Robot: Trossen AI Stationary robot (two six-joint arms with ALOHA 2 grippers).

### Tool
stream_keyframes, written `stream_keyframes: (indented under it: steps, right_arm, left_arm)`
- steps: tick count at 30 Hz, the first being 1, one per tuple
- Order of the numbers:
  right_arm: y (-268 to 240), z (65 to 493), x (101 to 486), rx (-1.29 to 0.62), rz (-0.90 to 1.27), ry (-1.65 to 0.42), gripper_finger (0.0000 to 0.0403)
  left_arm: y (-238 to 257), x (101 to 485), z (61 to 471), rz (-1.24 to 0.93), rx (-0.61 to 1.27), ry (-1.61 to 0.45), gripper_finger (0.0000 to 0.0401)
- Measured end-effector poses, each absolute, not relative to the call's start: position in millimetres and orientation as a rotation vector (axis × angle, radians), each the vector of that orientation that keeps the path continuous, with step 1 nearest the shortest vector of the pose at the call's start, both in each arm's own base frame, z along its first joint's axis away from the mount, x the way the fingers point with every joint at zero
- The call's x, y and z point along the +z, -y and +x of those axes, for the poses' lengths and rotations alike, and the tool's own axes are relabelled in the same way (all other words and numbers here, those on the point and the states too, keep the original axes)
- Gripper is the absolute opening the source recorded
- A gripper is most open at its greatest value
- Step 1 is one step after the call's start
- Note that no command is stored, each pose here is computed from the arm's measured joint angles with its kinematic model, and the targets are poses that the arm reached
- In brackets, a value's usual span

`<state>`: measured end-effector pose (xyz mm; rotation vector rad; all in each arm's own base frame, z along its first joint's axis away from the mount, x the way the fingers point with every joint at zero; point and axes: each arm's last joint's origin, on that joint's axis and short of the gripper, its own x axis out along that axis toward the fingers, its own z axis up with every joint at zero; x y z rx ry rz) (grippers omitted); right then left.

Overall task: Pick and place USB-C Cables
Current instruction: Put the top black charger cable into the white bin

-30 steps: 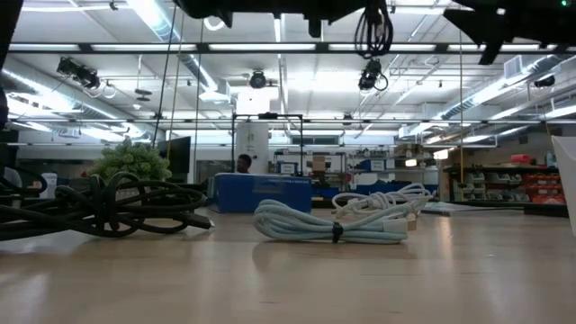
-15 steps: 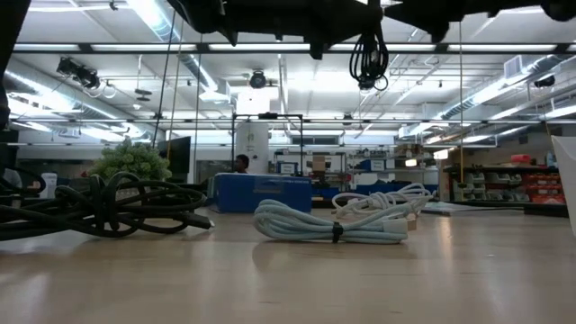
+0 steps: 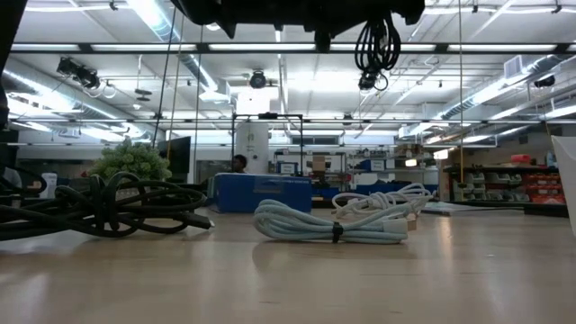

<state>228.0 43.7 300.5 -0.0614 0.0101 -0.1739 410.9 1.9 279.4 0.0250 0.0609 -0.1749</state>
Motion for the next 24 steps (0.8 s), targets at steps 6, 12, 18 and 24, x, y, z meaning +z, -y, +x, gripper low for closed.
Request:
stream_keyframes:
  steps: [6, 12, 18, 24]
  right_arm:
    - [-47.7, 227.1, 299.9, -0.156, -0.049, -0.015, 0.0223]
    - [-49.0, 227.6, 298.4, -0.152, -0.053, -0.027, 0.0124]
    - [-52.8, 223.9, 300.5, -0.143, -0.048, -0.020, 0.0046]
    - [-64.0, 200.1, 319.6, -0.082, 0.016, 0.070, 0.0046]
  left_arm:
    - [0.6, 279.9, 410.9, 0.025, -0.180, -0.055, 0.0076]
    - [0.3, 281.3, 411.0, 0.055, -0.174, -0.039, 0.0076]
    - [0.9, 280.2, 410.4, 0.076, -0.197, -0.056, 0.0127]
    - [-13.2, 296.7, 390.4, 0.058, -0.220, -0.159, 0.0198]
